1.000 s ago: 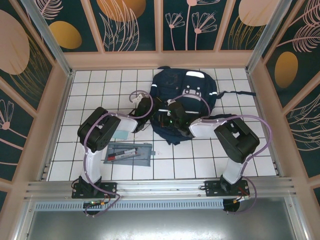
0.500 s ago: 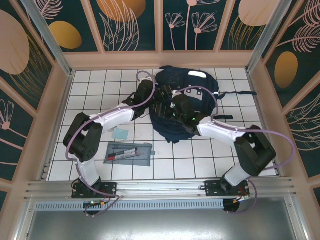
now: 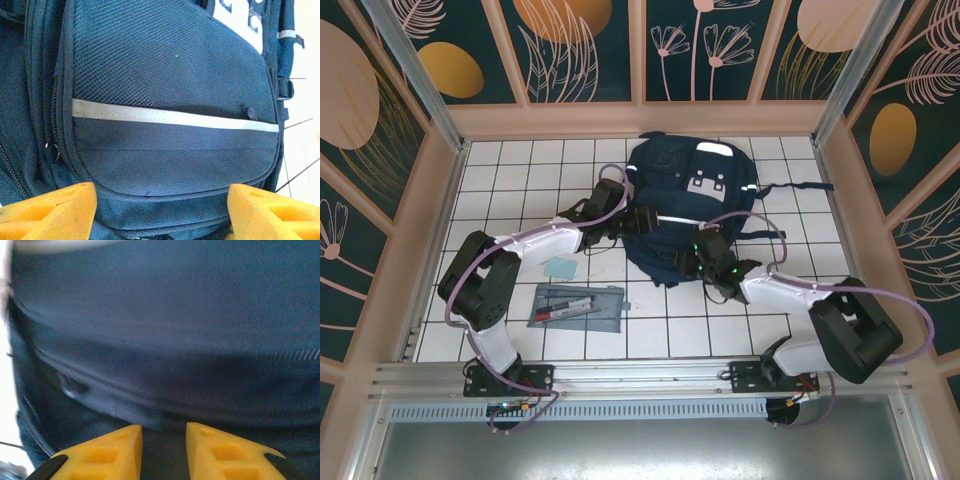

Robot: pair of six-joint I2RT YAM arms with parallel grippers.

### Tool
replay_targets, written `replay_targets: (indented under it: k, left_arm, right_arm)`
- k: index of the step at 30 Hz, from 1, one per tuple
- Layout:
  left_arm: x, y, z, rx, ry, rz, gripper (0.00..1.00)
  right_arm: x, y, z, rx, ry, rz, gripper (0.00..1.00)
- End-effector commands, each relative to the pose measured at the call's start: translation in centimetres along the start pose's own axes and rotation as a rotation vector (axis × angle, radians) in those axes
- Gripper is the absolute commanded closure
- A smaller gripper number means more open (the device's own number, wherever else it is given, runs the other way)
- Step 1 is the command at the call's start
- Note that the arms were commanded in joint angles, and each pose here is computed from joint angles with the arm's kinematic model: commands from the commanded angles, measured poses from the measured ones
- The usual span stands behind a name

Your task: Pack books, pencil case, and school supplies into a backpack

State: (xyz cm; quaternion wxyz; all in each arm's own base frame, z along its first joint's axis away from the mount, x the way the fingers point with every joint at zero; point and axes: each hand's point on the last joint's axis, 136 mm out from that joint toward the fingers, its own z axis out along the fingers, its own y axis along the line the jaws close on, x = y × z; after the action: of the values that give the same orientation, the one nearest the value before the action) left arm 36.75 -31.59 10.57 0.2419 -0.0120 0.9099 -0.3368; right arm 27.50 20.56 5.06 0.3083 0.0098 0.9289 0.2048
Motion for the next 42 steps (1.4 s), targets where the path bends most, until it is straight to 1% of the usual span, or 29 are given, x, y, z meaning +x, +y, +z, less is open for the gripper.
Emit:
replay_targets:
  k: [1,4,6,8,10,12,14,16,18,20,23,26,27,29,32,35,37,40,42]
  left_arm:
    - [0.2,0.2,-0.3,-0.006,0.005,-0.033,0.30]
    - [0.5,1.4,-0.1,-0.072,0.021,-0.022,0.28]
    - [0.8,1.9,-0.1,-0.094,0.035,-0.022,0.26]
    - [1.5,2.3,0.0,-0.102,0.059,-0.033,0.21]
    - [2.0,2.8,0.0,-0.115,0.060,-0.044,0.20]
    - [2.0,3.0,-0.4,-0.110,0.038,-0.059,0.20]
    - [1.9,3.2,-0.6,-0.107,0.015,-0.069,0.19]
    - [1.9,3.4,-0.6,-0.109,0.006,-0.071,0.19]
    - [2.1,3.6,-0.3,-0.107,0.007,-0.072,0.19]
    - [2.4,3.9,0.1,-0.110,0.016,-0.072,0.20]
    - [3.3,4.5,0.7,-0.112,0.049,-0.074,0.21]
    - [5.0,5.2,1.4,-0.102,0.101,-0.108,0.23]
    - [5.2,5.1,1.5,-0.091,0.108,-0.117,0.24]
    - [6.7,6.2,1.5,-0.097,0.133,-0.148,0.25]
    - [7.5,6.7,1.3,-0.099,0.143,-0.160,0.26]
    - [8.0,6.8,1.3,-0.089,0.156,-0.164,0.27]
    - [8.3,6.8,1.4,-0.080,0.166,-0.169,0.27]
    - [8.7,6.7,1.5,-0.071,0.178,-0.174,0.28]
    - [9.0,6.9,1.6,-0.072,0.186,-0.174,0.28]
  right_arm:
    - [4.1,-2.2,1.9,0.064,0.085,0.053,0.70]
    - [6.4,-3.8,3.5,0.151,0.174,0.036,0.70]
    - [7.0,-4.3,4.1,0.197,0.196,0.023,0.69]
    - [6.9,-4.0,4.3,0.211,0.207,0.018,0.68]
    - [5.9,-2.7,4.0,0.179,0.197,0.021,0.65]
    - [3.3,-0.8,3.0,0.142,0.151,0.015,0.58]
    - [0.0,0.6,1.3,0.123,0.076,0.001,0.53]
    - [-3.3,1.0,-0.4,0.127,-0.009,-0.010,0.50]
    - [-6.5,0.4,-1.7,0.126,-0.073,-0.001,0.49]
    - [-9.0,-1.0,-2.3,0.121,-0.099,0.043,0.49]
    - [-11.4,-4.1,-2.4,0.139,-0.123,0.135,0.49]
    - [-12.2,-6.4,-1.8,0.127,-0.142,0.227,0.48]
    - [-12.3,-6.6,-1.5,0.098,-0.136,0.258,0.48]
    - [-12.2,-7.0,-0.8,0.067,-0.131,0.304,0.48]
    - [-12.1,-6.7,0.5,0.029,-0.114,0.323,0.48]
    - [-12.0,-5.6,1.6,-0.042,-0.093,0.344,0.48]
    - [-11.8,-5.0,2.4,-0.063,-0.076,0.350,0.49]
    - [-11.4,-4.1,3.4,-0.069,-0.051,0.338,0.53]
    - [-11.4,-3.6,3.8,-0.077,-0.044,0.332,0.63]
